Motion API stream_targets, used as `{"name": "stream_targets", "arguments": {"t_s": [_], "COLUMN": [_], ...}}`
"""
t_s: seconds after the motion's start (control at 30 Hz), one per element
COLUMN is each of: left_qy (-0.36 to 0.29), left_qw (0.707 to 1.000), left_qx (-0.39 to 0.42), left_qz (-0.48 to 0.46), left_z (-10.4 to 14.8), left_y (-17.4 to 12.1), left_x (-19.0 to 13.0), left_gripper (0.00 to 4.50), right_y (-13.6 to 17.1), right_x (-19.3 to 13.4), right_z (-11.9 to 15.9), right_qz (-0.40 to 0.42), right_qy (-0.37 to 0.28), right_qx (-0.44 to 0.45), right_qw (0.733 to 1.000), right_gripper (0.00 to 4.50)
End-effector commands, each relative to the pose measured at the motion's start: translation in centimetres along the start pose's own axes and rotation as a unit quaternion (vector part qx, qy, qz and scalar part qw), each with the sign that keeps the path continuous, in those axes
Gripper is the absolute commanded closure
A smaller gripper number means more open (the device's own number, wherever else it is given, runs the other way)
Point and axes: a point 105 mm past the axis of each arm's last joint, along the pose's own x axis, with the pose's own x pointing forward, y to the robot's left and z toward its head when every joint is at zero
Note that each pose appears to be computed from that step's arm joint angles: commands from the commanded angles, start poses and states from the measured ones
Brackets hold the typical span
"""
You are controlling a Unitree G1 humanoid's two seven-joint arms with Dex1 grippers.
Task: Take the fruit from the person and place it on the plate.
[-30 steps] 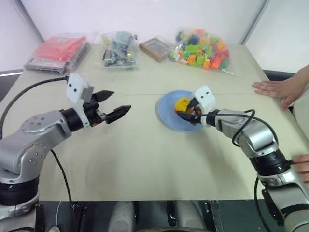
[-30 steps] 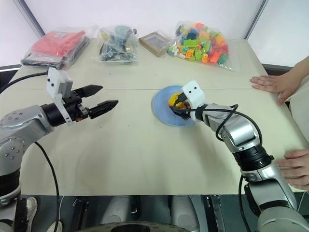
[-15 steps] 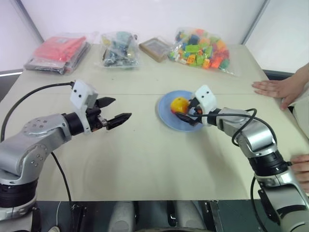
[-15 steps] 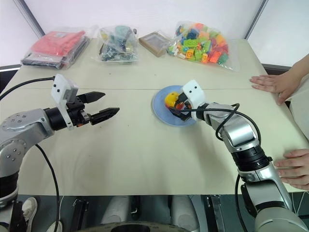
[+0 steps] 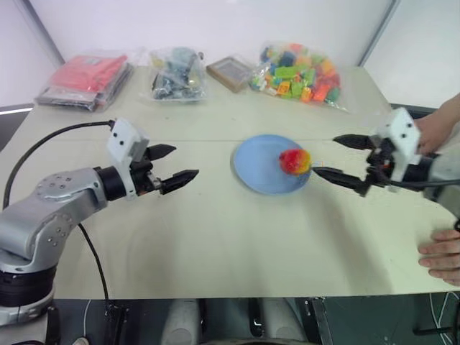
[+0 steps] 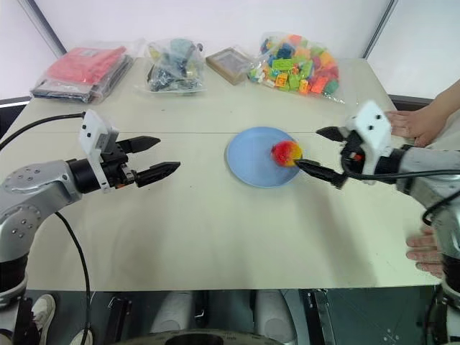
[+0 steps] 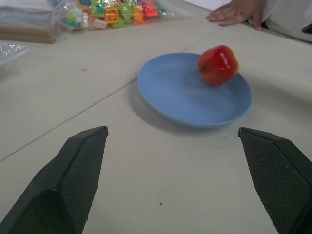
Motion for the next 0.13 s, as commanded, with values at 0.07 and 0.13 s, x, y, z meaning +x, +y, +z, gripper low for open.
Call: {"name": "stream_targets", "arguments": {"t_s": [0.07,0.13], "left_qy": [-0.020,-0.022], "left_qw": [1.000,0.999], "left_qx": [0.024,0.026], "left_qz": [-0.004,-0.004], "left_z": [1.23,1.32], "left_y": [-0.06,-0.02], "left_x": [0.01,0.08], "left_gripper": [0.00,0.00], "right_y": [0.12,-0.01], "right_x": [-1.15,-1.13], "right_z": [1.17,1.14], "right_qz": [-0.004,-0.009], "right_qy": [-0.012,-0.013], "right_qx": [-0.020,-0.021], "right_qw": [1.000,1.000], "right_gripper": [0.02,0.02]}}
